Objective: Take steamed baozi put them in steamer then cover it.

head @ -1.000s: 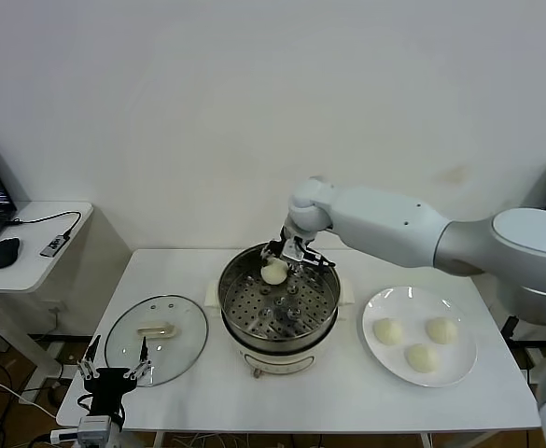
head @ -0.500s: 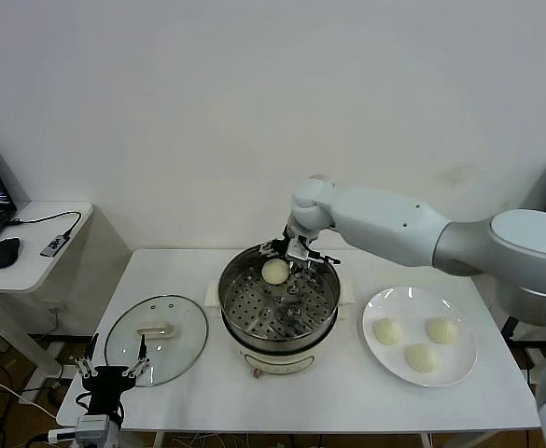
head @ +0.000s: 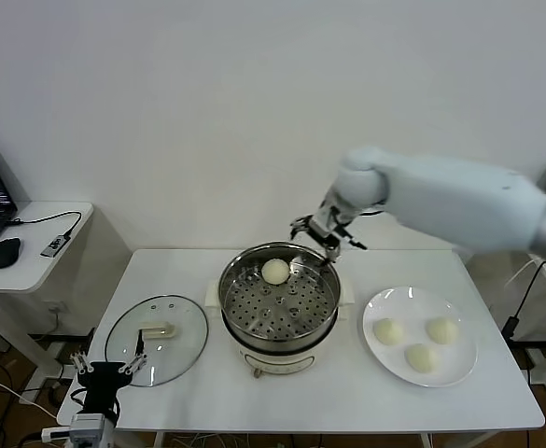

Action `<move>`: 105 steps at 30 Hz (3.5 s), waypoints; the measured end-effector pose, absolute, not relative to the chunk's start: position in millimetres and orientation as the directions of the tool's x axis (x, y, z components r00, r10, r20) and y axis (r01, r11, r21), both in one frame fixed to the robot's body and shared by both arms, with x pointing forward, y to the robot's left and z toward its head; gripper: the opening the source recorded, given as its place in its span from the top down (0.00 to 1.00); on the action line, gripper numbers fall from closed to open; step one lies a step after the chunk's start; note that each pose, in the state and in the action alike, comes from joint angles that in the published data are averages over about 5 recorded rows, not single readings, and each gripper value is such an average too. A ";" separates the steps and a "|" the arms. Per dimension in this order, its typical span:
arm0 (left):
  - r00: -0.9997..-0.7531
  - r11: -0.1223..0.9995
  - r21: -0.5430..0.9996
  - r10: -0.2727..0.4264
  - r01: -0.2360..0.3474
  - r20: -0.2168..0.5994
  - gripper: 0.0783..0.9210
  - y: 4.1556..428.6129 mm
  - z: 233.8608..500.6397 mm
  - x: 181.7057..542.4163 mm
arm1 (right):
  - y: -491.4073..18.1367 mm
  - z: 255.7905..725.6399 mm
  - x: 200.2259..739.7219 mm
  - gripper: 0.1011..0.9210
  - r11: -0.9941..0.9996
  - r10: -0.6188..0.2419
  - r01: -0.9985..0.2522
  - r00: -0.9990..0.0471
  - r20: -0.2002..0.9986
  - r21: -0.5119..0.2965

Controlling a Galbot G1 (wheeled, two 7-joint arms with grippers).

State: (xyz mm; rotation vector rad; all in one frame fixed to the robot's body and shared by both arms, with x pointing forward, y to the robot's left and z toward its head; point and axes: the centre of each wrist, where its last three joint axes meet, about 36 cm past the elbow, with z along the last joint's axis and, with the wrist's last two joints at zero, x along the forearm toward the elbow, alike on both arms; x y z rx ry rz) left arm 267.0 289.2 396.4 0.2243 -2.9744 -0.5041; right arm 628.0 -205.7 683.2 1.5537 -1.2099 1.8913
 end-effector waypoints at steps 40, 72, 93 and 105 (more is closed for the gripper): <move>-0.983 0.934 0.338 -0.152 -0.111 0.099 0.12 280.3 393.1 261.2 | -350.5 492.4 576.1 0.12 -0.088 -0.103 -0.968 -0.224 0.969 -0.234; -0.982 0.932 0.340 -0.166 -0.126 0.092 0.12 282.9 391.8 264.9 | -330.5 449.2 599.4 0.39 -0.083 -0.098 -0.971 -0.216 0.971 -0.225; -0.985 0.934 0.339 -0.153 -0.117 0.081 0.12 282.1 401.5 265.8 | -341.0 554.2 609.9 0.47 -0.058 -0.116 -0.965 -0.248 0.962 -0.256; -0.989 0.936 0.334 -0.139 -0.113 0.056 0.12 283.3 414.2 269.6 | -270.1 701.5 619.6 0.46 -0.101 -0.202 -0.924 -0.344 0.917 -0.369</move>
